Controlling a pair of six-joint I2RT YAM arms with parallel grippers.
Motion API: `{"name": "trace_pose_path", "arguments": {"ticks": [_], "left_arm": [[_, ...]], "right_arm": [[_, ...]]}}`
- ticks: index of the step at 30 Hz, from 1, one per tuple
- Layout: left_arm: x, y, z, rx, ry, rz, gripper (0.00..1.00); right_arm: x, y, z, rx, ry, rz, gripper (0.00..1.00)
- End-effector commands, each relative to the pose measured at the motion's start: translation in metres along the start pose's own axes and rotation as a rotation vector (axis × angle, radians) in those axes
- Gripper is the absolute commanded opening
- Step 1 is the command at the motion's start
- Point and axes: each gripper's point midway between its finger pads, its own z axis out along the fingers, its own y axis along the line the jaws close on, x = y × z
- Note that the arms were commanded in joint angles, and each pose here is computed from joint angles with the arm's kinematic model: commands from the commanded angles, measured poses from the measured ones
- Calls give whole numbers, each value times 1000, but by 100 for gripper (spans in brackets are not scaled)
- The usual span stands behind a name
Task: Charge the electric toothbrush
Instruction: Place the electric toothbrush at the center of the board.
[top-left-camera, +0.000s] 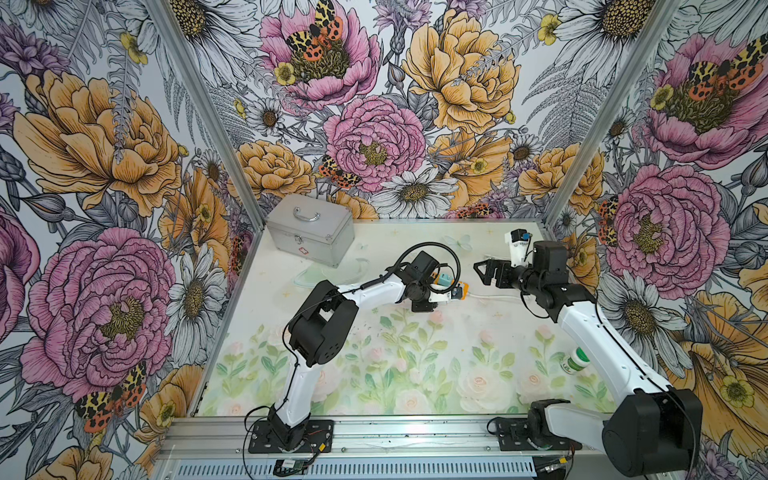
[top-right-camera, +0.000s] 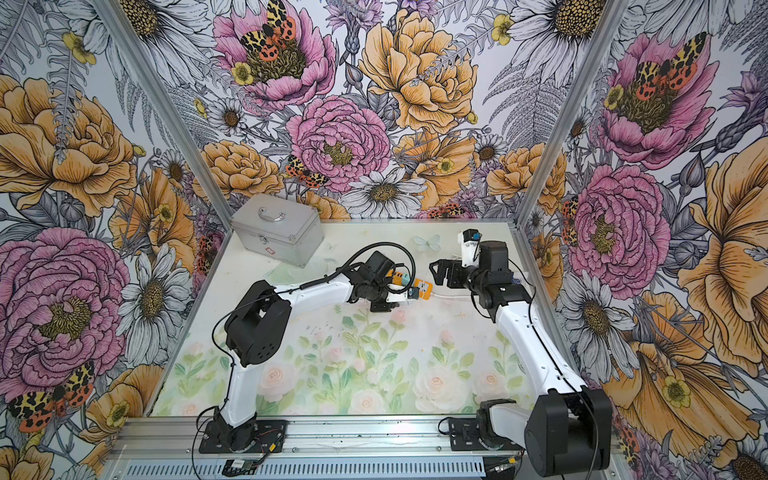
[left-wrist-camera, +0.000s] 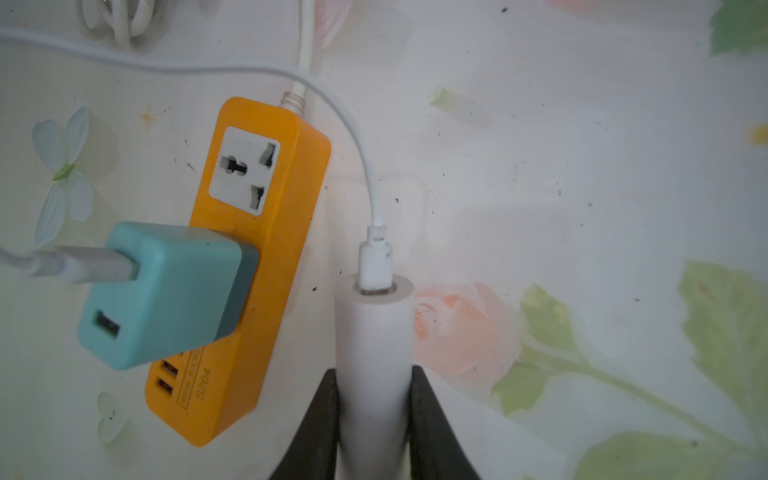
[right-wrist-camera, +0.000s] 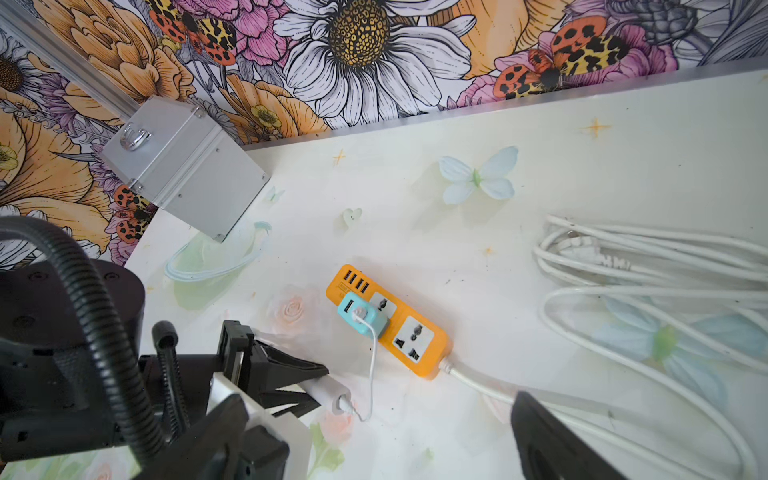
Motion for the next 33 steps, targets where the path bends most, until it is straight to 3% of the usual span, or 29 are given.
{"name": "trace_pose_path", "arguments": {"ticks": [1, 5, 12, 14, 15, 20, 25, 29, 33], "left_arm": [[9, -11, 14, 30, 51, 18, 1], [14, -14, 23, 36, 76, 13, 7], [15, -11, 25, 36, 76, 1, 27], [13, -8, 22, 29, 70, -5, 52], [11, -6, 20, 22, 66, -5, 98], [-9, 7, -5, -25, 13, -17, 99], [-37, 24, -63, -115, -115, -86, 99], [-34, 40, -124, -250, -249, -246, 99], [9, 57, -169, -438, -279, -490, 99]], "right_arm": [[1, -5, 4, 22, 8, 13, 100], [1, -6, 5, 25, 12, 15, 100], [-1, -7, 5, 30, 8, 10, 100], [-1, -8, 6, 34, 9, 9, 100], [-1, -8, 6, 37, 10, 10, 100], [-8, -20, 13, 95, 6, -4, 100], [-9, -66, 29, 304, 13, -67, 100], [-3, -113, 37, 491, -45, -108, 100], [7, -137, 53, 509, -136, -154, 100]]}}
